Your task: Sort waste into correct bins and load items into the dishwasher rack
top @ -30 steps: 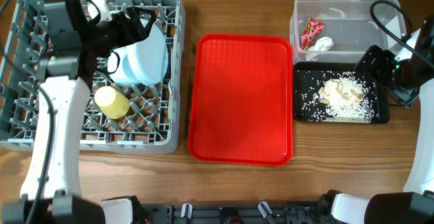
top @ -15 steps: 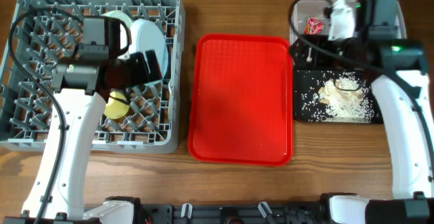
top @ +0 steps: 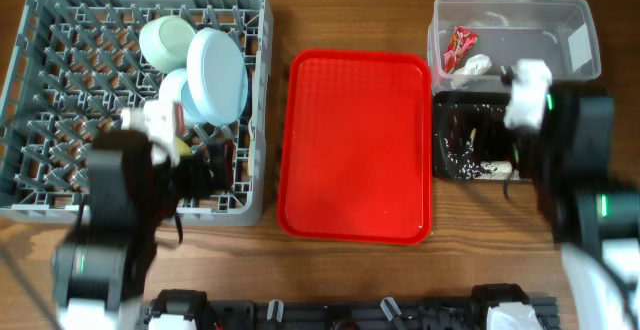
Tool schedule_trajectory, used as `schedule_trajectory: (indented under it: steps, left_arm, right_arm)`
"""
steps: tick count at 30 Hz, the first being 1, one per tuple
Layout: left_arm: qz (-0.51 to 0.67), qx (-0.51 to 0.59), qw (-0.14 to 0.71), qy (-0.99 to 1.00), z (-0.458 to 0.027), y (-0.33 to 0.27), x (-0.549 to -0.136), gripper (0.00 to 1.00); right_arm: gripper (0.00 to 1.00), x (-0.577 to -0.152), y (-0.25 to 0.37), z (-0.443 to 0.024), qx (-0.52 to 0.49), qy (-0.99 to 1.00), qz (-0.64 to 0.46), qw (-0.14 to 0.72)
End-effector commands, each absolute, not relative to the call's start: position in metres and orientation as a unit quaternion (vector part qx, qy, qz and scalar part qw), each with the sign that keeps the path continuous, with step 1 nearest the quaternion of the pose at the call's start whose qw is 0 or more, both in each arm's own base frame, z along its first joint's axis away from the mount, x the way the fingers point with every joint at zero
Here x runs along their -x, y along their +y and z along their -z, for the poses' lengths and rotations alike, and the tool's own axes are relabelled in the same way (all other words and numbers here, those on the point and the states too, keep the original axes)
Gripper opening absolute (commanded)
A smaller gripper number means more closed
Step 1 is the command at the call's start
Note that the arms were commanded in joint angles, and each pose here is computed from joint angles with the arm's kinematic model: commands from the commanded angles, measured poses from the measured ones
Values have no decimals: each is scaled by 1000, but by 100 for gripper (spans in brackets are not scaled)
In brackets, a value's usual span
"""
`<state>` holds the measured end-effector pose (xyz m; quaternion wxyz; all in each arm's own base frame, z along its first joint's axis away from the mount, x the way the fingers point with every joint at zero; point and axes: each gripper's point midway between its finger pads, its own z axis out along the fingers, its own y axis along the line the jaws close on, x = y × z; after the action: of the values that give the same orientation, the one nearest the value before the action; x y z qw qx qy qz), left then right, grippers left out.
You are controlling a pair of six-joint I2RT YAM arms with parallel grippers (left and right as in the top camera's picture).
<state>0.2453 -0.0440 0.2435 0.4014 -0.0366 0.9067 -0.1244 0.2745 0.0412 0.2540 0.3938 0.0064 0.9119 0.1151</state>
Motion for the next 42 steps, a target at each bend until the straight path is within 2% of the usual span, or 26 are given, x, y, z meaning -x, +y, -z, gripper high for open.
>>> schedule_trajectory:
  steps: [1,6,23,35,42]
  left_arm:
    - [140,1,450,882,-254,-49,-216,100]
    - [144,-4,494,857,-273,-48,-198,100]
    - [143,-4,492,859,-272,-48,-198,100]
    - [143,-4,492,859,-272,-48,-198,100]
    - [143,-4,492,859,-272,-48,-198,100]
  right_arm:
    - [100,-243,21,-248,-66,895,-86,433]
    - [100,-202,18,-243,-67,895,-84,433]
    - [100,-193,19,-234,-67,902,-85,417]
    - [100,-217,30,-243,8,725,-104,681]
    - [100,-236,19,-240,-6,641,-82,763]
